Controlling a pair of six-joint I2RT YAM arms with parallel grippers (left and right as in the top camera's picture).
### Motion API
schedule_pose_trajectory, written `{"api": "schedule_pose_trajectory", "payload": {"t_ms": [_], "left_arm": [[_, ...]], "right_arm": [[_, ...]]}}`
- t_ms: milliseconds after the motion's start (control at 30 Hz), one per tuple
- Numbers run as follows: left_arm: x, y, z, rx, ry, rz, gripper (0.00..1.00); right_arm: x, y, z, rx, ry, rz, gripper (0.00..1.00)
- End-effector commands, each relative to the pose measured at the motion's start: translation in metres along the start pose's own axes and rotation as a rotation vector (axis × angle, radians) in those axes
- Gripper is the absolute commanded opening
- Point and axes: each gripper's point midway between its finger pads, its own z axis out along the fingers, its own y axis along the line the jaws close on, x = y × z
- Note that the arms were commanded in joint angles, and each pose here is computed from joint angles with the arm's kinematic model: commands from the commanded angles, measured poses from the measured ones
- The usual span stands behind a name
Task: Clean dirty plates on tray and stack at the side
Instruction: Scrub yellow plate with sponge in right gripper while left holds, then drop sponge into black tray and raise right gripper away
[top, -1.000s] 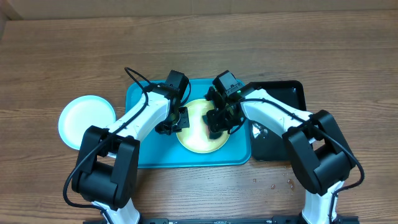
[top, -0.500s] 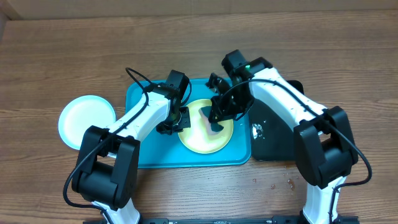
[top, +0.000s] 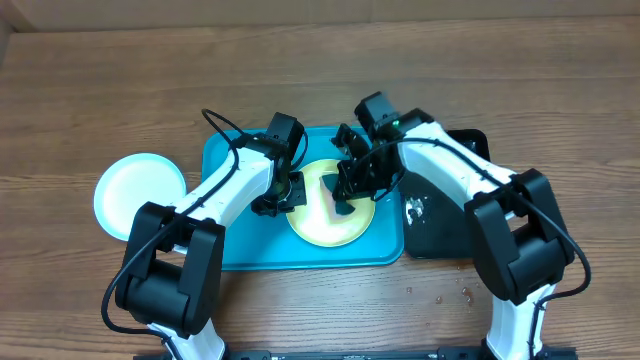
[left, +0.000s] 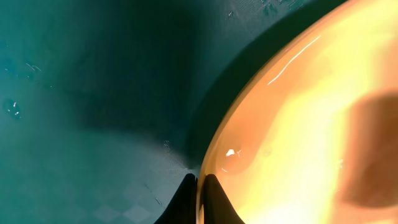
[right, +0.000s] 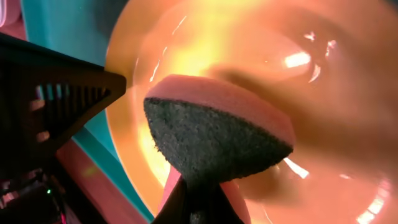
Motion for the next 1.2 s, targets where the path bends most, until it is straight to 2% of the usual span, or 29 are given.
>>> {"api": "schedule_pose_trajectory", "payload": {"t_ms": [0,167,433,933,1167], "left_arm": [[0.000,-0.003,-0.005,0.007,-0.017,0.022,0.04],[0.000,-0.003,-0.005,0.007,-0.017,0.022,0.04],[0.001,-0.003,-0.005,0.006,-0.014,0.022,0.04],[0.001,-0.003,-0.005,0.005,-0.014,0.022,0.04],[0.001,-0.003,-0.005,0.005,-0.015,0.022,0.04]], "right_arm": [[0.007,0.011,0.009,-0.014,-0.011,0.020,0.04],[0.010,0.015,0.022,0.002,-0.015,-0.001,0.04],[0.008,-0.019,0.015,0.167,-0.040,0.083,0.04],[0.007,-0.065,-0.016,0.191,-0.051,0.197,0.04],[-0.005,-0.052,-0.039,0.176,-0.073,0.179,0.04]]}}
